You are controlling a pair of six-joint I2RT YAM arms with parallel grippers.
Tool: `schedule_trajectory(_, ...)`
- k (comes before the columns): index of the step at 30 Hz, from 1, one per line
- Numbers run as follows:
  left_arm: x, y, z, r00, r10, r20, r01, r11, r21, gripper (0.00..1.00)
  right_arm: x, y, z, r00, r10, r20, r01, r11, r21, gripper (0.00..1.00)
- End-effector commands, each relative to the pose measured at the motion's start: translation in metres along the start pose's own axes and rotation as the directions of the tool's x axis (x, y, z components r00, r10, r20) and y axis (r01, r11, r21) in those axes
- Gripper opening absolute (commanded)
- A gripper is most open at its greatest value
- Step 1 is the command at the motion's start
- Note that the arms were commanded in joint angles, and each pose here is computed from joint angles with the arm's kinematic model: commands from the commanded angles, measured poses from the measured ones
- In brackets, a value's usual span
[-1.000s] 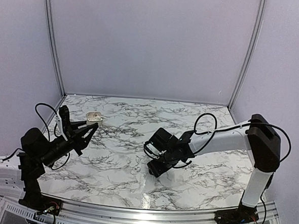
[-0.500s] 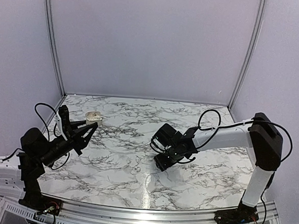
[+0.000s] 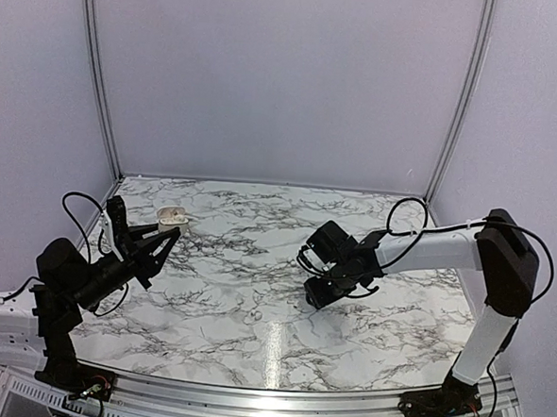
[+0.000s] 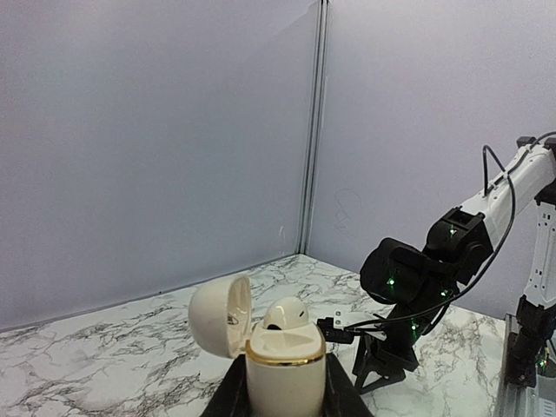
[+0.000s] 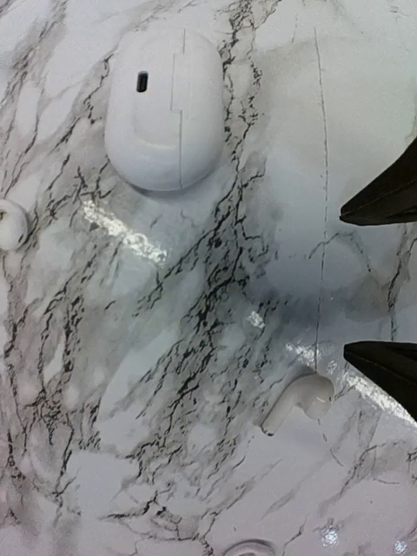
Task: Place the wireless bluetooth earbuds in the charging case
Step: Adjust the left earbud at the center of the board, then pick up the left earbud from the center of the board.
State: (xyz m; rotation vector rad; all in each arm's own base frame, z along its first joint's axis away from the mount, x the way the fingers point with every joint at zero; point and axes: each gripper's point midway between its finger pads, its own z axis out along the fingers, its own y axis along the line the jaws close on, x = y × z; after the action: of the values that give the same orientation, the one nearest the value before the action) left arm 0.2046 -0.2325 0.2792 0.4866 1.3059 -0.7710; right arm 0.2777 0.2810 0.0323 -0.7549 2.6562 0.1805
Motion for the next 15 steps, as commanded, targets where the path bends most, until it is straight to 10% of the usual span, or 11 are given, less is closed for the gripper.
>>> schedule_trajectory(1,-0.005,0.005,-0.003,1.0,0.009,0.02,-0.008,1.0,-0.019,0.0,-0.029,0.026,-0.024,0.995,0.037,0.096,-0.023,0.99,-0.141,0.46)
schedule_trajectory(15,-0.004,0.004,-0.002,1.0,0.012,0.017,-0.011,1.0,-0.012,0.0,-0.055,0.026,-0.001,0.994,-0.072,0.086,0.068,0.996,0.051,0.5)
